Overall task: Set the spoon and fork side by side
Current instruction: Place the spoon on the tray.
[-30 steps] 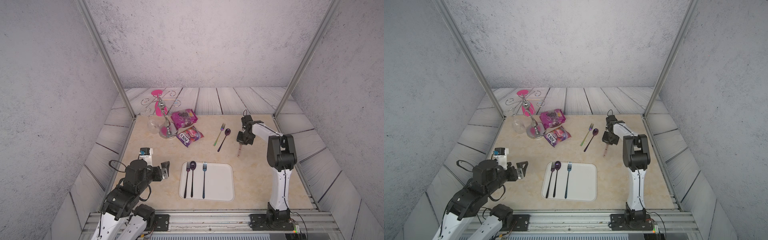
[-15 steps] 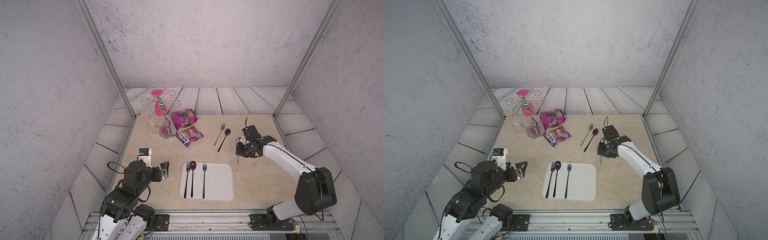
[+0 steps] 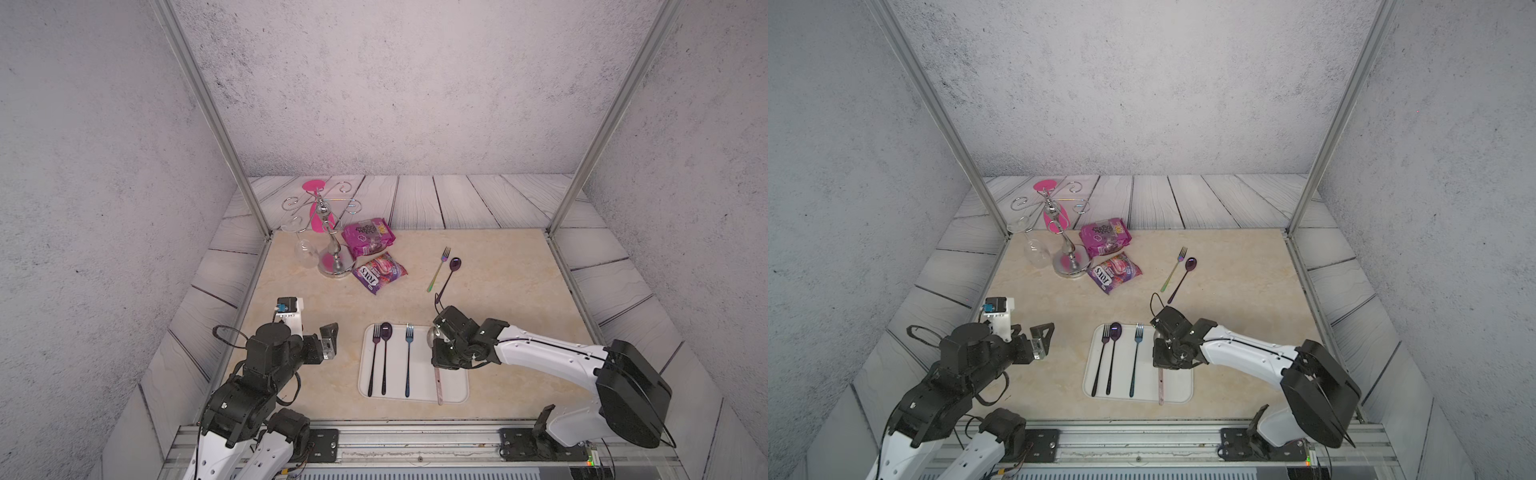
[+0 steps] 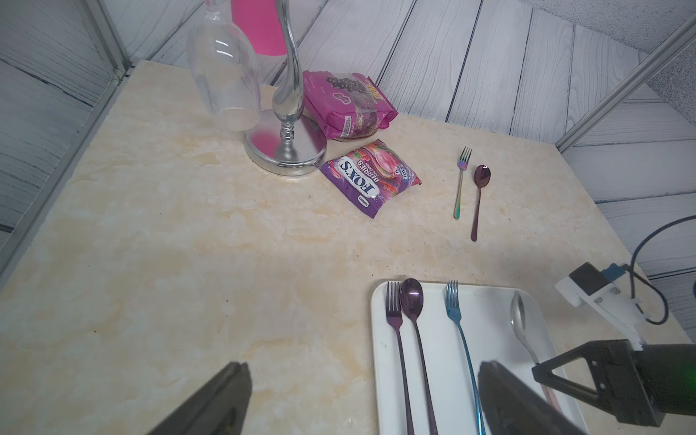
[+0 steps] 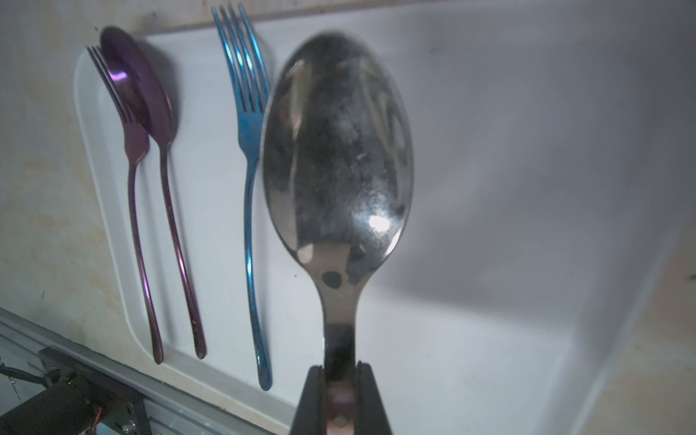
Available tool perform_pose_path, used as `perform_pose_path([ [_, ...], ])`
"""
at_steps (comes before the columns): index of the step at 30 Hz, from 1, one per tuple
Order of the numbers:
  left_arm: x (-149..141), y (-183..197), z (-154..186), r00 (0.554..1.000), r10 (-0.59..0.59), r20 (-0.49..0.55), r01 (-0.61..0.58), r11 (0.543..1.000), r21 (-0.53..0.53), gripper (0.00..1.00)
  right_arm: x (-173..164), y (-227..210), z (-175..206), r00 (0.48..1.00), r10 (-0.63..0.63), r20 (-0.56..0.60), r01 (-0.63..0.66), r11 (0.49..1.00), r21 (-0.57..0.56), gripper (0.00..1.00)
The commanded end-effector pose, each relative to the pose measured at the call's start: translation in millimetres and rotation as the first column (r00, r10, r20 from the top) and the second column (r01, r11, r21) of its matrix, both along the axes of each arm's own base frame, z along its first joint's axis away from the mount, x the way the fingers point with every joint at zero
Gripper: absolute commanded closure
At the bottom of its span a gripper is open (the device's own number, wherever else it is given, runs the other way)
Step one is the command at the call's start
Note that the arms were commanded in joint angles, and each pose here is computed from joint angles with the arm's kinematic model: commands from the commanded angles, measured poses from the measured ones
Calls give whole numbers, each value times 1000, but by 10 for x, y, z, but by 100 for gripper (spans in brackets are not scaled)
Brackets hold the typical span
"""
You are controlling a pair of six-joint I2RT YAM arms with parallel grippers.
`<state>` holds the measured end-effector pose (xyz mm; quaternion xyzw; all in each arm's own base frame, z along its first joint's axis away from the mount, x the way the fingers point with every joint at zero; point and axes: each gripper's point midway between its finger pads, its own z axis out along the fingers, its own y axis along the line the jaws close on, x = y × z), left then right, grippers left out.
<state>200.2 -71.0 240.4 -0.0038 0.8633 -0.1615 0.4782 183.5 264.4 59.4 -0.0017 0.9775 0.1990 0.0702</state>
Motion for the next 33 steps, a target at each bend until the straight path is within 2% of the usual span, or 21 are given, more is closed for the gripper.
perform_pose_path([
  [1, 0, 24, 18, 1000, 13, 17, -13, 1000, -7, 0, 98, 186, 32, 998, -69, 7, 68, 996, 53, 100],
  [8, -1, 13, 26, 1000, 7, 21, -7, 1000, -11, 0, 125, 243, -97, 998, -63, -11, 63, 998, 18, 100],
  [18, -9, 12, 37, 1000, 4, 25, -4, 1000, -11, 0, 253, 183, -89, 997, -69, 32, 71, 995, -69, 99],
  [33, -11, 12, 37, 1000, 3, 26, -3, 1000, -11, 0, 293, 248, -238, 997, -78, 15, 79, 994, -80, 98],
])
